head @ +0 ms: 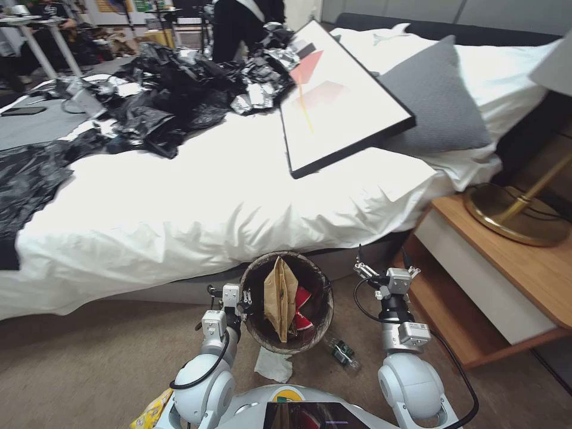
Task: Pick up the trash bin, then pick up the garbage from the floor and place it into the trash bin.
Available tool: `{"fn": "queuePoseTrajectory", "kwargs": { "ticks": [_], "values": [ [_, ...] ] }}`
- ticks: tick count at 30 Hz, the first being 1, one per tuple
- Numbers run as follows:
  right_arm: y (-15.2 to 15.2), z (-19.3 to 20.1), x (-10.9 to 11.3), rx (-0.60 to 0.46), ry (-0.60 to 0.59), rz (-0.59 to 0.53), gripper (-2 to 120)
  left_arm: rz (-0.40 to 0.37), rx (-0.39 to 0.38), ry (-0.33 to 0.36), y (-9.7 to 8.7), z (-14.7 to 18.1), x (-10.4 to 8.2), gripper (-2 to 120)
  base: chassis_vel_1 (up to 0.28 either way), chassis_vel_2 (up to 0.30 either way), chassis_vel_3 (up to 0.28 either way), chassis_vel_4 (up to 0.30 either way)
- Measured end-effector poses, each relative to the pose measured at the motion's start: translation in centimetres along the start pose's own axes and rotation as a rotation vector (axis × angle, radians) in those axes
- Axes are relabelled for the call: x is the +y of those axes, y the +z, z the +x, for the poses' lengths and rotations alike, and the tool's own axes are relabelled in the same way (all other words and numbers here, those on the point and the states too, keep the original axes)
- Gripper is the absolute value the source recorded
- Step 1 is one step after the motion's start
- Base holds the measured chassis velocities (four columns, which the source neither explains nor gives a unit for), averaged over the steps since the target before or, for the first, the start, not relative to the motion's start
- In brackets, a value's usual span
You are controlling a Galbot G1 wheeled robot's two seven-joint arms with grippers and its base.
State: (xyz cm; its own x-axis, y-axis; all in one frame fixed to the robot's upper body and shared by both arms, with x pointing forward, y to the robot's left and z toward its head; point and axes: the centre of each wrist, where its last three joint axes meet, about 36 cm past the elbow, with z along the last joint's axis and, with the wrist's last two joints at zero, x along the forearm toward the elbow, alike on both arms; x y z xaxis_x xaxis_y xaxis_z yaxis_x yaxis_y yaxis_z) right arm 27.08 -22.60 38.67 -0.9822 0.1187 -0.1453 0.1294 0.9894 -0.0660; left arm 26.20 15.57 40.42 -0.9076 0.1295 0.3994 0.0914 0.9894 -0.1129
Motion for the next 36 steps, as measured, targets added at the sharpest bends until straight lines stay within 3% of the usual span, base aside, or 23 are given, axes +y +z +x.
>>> {"fn": "queuePoseTrajectory", "kwargs": {
  "ticks": [21, 33, 36],
  "values": [
    [0.2, 0.0, -0.1, 0.019, -0.008, 0.011, 100, -0.004, 0.016, -0.005, 0.7, 0.2, -0.1, 3, 0.028, 0.028, 0.028, 0.028],
    [0.6, 2.7, -0.5, 0.117, -0.044, 0.058, 100, -0.011, 0.021, -0.021, 0.5, 0.4, 0.5, 3, 0.0, 0.0, 0.0, 0.0],
    [0.9, 4.2, -0.5, 0.214, -0.05, 0.067, 100, -0.014, 0.025, -0.027, 0.7, 0.5, 0.7, 3, 0.0, 0.0, 0.0, 0.0]
  ]
}}
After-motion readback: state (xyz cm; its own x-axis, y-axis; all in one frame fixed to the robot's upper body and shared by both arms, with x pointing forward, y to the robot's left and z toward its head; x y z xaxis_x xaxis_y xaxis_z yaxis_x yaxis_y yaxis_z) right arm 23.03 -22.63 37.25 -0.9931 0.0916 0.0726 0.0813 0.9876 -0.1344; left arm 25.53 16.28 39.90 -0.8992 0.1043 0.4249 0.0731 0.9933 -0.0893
